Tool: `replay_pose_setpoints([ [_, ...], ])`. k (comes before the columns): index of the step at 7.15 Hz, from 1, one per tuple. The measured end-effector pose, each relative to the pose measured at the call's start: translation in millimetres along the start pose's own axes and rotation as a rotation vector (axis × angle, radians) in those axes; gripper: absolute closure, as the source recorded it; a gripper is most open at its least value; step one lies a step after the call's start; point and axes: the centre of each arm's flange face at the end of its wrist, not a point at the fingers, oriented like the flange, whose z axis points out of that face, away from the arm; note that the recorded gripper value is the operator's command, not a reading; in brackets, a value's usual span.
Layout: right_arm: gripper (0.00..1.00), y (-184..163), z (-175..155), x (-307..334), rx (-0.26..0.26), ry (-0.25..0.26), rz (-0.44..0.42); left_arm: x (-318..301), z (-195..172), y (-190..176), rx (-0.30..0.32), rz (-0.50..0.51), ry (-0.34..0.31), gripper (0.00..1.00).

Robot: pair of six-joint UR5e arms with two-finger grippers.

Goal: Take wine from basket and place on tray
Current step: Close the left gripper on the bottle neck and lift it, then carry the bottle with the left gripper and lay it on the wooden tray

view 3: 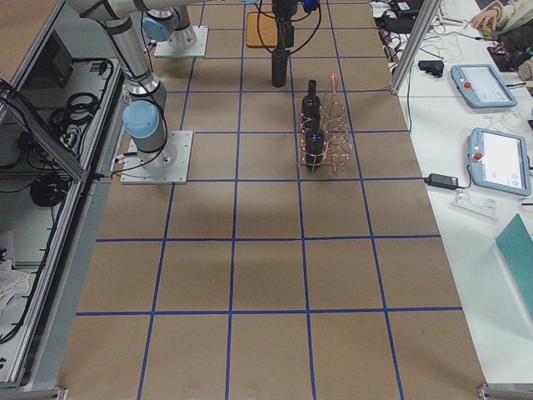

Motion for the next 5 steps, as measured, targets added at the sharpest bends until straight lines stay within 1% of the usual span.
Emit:
replay_pose_setpoints([
  [1,0.0,1.6,0.0,-0.3,-0.007,-0.001,0.004,-2.3,-4.5,1.0,0.006,0.001,0.004,1.0],
  [2,0.0,3.1,-1.2,-0.2,-0.008,0.001,0.006,-11.4,-12.4,3.0,0.004,0.024,-0.001,1.0],
  [3,0.0,4.3,-2.1,-0.3,-0.008,0.003,0.006,-30.3,-20.9,4.4,-0.016,0.055,-0.014,1.0],
  [5,0.0,9.0,-3.4,0.5,-0.022,0.003,0.013,-96.4,-32.2,14.9,-0.049,0.102,-0.053,1.0],
])
